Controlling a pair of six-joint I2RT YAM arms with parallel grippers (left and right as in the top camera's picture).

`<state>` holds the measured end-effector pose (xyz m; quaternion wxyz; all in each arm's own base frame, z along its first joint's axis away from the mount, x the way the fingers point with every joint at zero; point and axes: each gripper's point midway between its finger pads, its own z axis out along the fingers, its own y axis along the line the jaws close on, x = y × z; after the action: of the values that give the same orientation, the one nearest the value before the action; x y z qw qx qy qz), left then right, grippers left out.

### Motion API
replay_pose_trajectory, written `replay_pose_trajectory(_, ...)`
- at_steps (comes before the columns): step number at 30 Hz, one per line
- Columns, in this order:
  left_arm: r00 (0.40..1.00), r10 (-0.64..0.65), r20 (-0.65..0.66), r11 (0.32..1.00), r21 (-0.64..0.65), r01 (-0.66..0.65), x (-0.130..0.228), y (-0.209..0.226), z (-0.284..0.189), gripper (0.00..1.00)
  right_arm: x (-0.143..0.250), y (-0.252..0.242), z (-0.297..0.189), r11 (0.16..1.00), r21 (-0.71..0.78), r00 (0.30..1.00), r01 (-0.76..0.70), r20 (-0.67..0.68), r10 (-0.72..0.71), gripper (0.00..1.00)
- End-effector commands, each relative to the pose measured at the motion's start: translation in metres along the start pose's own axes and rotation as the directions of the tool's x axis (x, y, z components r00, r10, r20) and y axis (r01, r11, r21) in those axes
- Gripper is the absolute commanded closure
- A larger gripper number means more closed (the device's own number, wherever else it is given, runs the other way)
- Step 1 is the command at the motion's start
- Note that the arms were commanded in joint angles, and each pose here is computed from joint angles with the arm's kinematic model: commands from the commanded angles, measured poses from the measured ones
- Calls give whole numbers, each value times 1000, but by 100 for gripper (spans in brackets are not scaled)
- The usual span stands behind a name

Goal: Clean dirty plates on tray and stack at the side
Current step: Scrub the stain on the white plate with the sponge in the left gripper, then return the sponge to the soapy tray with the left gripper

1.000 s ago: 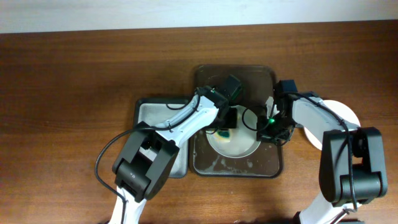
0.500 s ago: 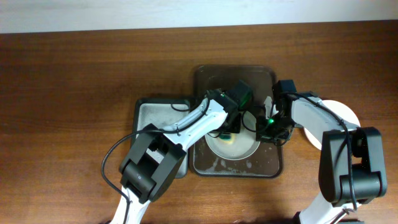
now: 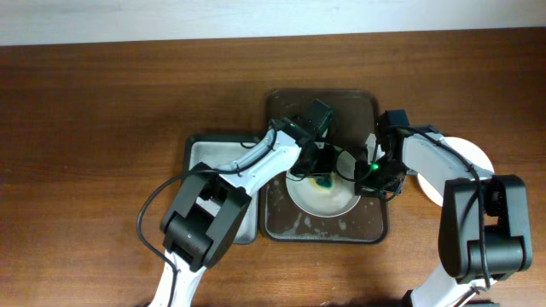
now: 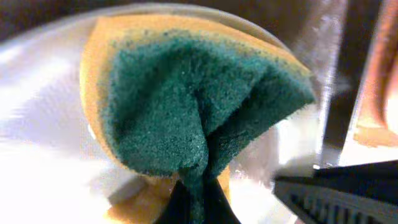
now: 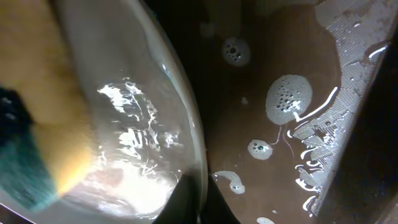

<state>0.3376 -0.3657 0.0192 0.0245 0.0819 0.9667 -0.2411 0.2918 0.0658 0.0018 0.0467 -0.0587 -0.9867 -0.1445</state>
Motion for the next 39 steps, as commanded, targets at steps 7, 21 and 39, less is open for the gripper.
replay_pose_trajectory(7, 991, -54, -125, 998, 3, 55, 27, 11, 30, 100, 10, -15, 13, 996, 83, 999, 29, -41, -25, 96)
replay_pose_trajectory(21, 958, 12, 287, 913, -393, 106, -16, 72, -174, 100, 11, -5, -47, 992, 112, 992, 56, 110, -69, 96)
replay_pose_trajectory(39, 981, -90, 173, 902, -402, 154, 51, 175, -204, 40, 37, 49, -180, 710, 695, 685, 117, 461, -564, 96)
